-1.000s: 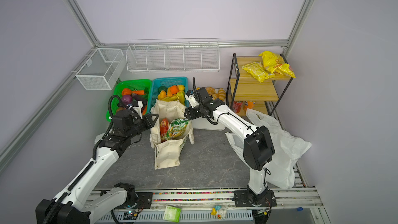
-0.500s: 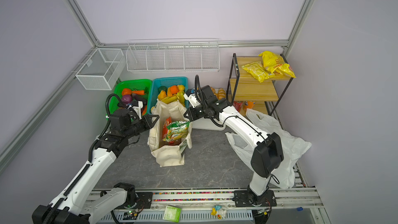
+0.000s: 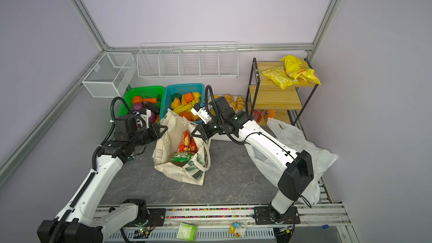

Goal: Place the mixed food into the grocery bags and tie them

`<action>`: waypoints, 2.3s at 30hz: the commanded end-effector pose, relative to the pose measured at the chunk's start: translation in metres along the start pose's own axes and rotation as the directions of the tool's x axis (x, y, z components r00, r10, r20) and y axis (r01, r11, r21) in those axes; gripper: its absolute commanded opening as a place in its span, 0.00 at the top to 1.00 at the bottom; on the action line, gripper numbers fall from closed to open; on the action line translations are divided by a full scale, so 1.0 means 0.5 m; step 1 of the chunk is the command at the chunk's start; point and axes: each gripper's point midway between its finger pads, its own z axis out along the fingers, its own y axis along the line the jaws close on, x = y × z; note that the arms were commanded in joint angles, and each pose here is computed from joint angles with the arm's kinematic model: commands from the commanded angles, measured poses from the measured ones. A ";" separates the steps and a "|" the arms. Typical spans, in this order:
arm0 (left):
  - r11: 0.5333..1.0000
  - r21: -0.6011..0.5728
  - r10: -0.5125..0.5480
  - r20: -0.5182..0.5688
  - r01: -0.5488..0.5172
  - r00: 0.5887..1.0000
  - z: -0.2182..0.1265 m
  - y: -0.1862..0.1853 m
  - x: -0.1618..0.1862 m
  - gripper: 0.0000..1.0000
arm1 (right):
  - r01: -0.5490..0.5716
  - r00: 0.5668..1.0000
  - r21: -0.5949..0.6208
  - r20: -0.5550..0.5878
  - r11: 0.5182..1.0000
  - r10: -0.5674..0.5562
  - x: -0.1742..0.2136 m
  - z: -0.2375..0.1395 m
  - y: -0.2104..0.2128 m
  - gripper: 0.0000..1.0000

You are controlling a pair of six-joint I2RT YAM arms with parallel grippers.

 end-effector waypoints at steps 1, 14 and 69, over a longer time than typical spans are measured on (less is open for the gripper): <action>0.973 0.207 0.122 -0.083 -0.103 0.989 -0.003 -0.125 0.031 1.00 | -0.024 0.995 0.185 0.096 0.982 0.006 -0.054 -0.044 -0.073 0.92; 0.989 0.145 0.036 -0.058 -0.027 0.998 0.000 -0.081 0.018 1.00 | 0.004 0.999 0.340 0.046 0.940 -0.021 0.003 -0.093 -0.134 0.92; 0.499 -0.861 0.190 0.216 0.095 0.958 -0.271 0.343 -0.371 0.46 | -0.198 0.965 0.682 0.260 0.705 0.019 0.145 -0.258 -0.304 0.27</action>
